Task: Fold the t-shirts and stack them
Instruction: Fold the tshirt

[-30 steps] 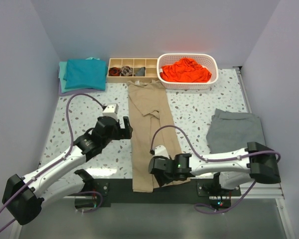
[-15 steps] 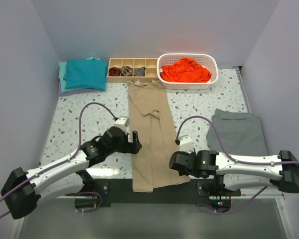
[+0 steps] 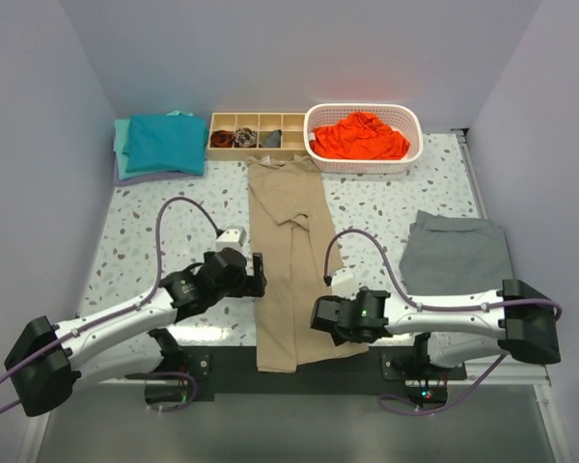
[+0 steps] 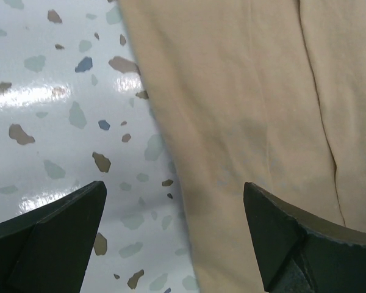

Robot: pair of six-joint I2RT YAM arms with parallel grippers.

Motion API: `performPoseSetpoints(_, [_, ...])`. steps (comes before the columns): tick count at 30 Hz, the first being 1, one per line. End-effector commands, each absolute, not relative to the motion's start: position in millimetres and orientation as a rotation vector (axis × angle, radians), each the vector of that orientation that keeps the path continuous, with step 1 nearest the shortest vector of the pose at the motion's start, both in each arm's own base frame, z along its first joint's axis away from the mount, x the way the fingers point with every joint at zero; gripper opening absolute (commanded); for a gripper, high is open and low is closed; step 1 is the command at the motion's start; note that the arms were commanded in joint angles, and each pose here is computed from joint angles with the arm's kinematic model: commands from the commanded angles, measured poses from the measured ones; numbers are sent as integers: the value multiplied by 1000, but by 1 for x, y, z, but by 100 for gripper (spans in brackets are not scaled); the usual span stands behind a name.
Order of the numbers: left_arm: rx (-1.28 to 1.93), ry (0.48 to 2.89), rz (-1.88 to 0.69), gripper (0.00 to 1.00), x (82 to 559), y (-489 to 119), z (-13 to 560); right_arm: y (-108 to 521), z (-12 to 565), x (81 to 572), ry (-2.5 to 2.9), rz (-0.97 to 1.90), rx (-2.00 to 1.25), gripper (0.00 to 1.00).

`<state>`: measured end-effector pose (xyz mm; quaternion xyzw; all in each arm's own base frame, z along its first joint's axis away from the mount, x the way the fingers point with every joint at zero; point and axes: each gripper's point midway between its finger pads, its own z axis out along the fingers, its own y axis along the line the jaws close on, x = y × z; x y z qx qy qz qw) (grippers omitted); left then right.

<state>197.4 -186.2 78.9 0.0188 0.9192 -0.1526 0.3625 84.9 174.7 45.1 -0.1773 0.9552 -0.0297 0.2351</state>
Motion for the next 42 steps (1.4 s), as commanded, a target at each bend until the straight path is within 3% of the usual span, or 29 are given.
performPoseSetpoints(1, [-6,2428,-399,100,175,-179,59,162,75,105,2532,-131,-366,72])
performPoseSetpoints(13, [161,2585,-643,100,86,-224,28,155,45,83,2662,218,-193,72])
performPoseSetpoints(26, [209,2672,-853,100,36,-220,27,160,35,77,2746,405,-81,72])
performPoseSetpoints(35, [321,2731,-846,100,11,-230,18,162,15,56,2842,483,-10,63])
performPoseSetpoints(39, [349,2753,-854,94,2,-236,17,157,13,53,2844,487,24,60])
performPoseSetpoints(42, [357,2767,-857,82,-4,-236,14,157,14,53,2840,503,25,53])
